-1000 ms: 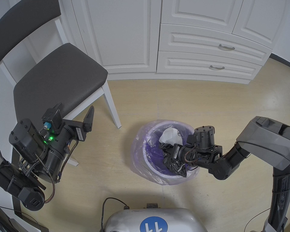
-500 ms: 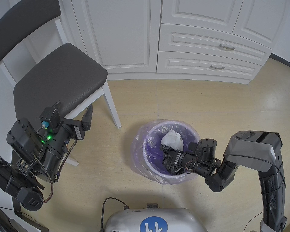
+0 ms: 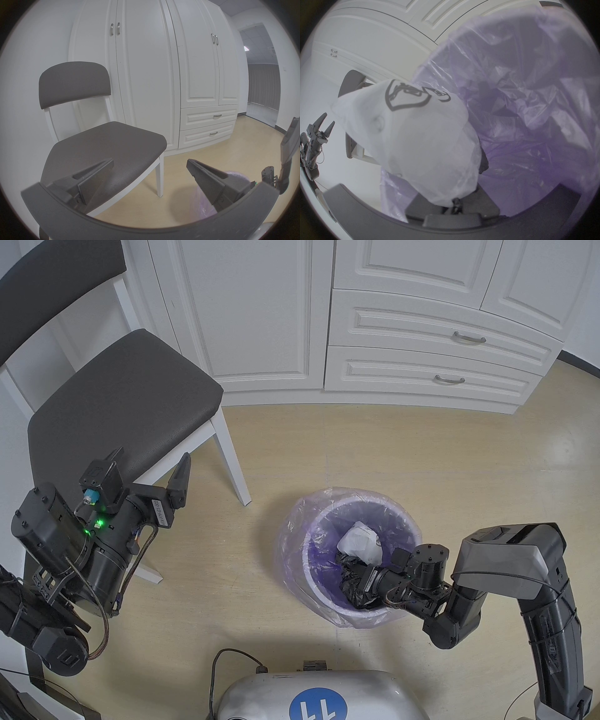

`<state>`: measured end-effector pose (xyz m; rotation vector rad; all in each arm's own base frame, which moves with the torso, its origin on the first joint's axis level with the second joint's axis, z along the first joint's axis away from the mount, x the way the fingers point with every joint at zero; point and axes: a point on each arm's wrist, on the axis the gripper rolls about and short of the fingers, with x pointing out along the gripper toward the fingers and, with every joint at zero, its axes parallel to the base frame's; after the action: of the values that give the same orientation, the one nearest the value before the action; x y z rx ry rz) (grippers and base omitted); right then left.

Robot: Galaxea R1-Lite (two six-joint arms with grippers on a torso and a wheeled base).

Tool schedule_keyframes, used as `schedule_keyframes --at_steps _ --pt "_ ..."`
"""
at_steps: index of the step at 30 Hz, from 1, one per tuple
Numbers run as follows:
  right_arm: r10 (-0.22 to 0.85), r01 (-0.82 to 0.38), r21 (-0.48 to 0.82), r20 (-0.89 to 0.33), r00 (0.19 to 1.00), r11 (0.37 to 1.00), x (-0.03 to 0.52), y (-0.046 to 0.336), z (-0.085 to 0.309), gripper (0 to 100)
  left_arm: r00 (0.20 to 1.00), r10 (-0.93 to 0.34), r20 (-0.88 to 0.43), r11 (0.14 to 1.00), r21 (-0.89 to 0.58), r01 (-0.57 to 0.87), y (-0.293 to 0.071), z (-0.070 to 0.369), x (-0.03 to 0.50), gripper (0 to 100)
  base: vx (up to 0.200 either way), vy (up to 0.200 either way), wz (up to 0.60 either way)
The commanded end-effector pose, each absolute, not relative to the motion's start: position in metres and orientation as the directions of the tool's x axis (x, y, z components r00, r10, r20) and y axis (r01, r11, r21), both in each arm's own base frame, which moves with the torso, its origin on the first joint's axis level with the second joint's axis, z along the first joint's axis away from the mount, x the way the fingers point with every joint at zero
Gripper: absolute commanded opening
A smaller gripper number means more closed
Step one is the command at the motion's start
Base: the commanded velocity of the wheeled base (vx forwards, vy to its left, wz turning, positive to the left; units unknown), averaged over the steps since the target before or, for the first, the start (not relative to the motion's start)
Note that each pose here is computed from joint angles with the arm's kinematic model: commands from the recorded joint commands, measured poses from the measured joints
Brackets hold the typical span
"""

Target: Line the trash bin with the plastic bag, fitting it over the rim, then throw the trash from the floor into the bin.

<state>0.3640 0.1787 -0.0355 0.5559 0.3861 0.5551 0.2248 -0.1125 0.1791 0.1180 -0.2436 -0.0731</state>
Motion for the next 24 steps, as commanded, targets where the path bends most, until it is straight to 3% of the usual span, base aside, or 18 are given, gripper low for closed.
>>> schedule_keyframes --at_steps 1,18,19,24 --pt "0.586 -0.386 0.585 -0.196 0.786 0.713 0.3631 0.1772 -0.0538 0 0.965 -0.094 0.246 0.99 0.123 0.066 -0.112 0.1814 0.225 100 0.0 0.0 0.0" --pt "0.617 -0.424 0.586 -0.171 0.768 0.69 0.3588 0.1761 -0.0461 0 0.964 -0.098 0.246 0.99 0.125 0.069 -0.1098 0.1811 0.226 100 0.0 0.0 0.0" --pt "0.618 -0.424 0.586 -0.172 0.767 0.69 0.358 0.1764 -0.046 100 0.965 -0.098 0.244 0.99 0.126 0.069 -0.1098 0.1809 0.226 100 0.0 0.0 0.0" --pt "0.618 -0.424 0.585 -0.174 0.767 0.691 0.3582 0.1764 -0.047 100 0.965 -0.095 0.246 0.99 0.126 0.065 -0.1088 0.1811 0.2264 100 0.0 0.0 0.0"
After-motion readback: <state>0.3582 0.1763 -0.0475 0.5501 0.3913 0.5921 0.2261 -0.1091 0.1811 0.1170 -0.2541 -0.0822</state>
